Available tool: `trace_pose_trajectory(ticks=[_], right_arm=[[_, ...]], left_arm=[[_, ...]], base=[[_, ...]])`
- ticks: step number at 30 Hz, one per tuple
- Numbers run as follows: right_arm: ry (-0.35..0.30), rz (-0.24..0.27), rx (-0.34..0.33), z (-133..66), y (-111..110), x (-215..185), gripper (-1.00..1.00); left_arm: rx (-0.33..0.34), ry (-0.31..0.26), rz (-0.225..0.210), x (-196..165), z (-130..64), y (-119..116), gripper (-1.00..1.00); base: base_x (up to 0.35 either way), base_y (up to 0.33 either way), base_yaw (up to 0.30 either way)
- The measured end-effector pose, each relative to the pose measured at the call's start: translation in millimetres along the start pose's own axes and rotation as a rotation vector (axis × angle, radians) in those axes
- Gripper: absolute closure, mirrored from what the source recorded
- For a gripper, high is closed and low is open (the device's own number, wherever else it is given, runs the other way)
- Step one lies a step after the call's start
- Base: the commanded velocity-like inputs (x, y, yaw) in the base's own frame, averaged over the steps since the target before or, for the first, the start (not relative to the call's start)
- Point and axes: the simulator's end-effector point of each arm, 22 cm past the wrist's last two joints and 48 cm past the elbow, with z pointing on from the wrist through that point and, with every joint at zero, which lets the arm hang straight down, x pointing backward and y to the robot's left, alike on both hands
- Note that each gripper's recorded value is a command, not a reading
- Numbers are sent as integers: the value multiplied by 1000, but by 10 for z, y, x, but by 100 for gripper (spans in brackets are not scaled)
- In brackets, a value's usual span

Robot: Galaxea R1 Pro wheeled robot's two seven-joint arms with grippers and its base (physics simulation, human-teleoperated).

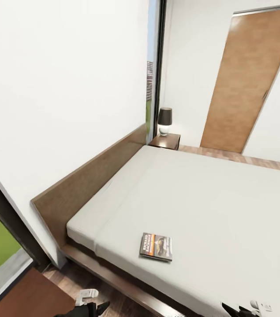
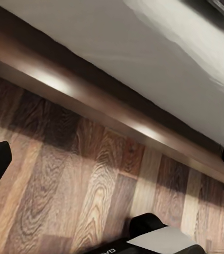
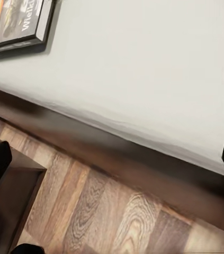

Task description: In the bedroom, move the book from the bed onto either nightstand, and place the two sandals side by side next to the bed.

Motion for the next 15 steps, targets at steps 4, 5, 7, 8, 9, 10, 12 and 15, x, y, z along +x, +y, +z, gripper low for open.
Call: trace_pose_trajectory(ticks=[4, 5, 7, 8, 9, 10, 12, 15], right_arm=[[1, 0, 0, -1, 0, 6, -100], [1, 0, 0, -1, 0, 4, -100], [1, 0, 0, 0, 1, 3, -100], [1, 0, 0, 0, 2, 5, -100], [0, 0, -1, 2, 3, 3, -100], [0, 0, 0, 0, 1, 1, -100], [0, 0, 0, 1, 2, 2, -100], [1, 0, 0, -1, 0, 5, -100]], left_arm=[[0, 0, 0, -1, -1, 3, -100], [-1, 0, 0, -1, -2, 3, -100], [0, 0, 0, 0, -1, 2, -100], [0, 0, 0, 0, -1, 1, -100], [0, 0, 0, 0, 0, 1, -100], [0, 0, 0, 0, -1, 1, -100], [0, 0, 0, 0, 0, 0, -100], [0, 0, 0, 0, 0, 0, -100]], base=[[0, 0, -283], [0, 0, -282], [0, 0, -282], [0, 0, -282], [0, 0, -283], [0, 0, -283], [0, 0, -283], [0, 0, -283]])
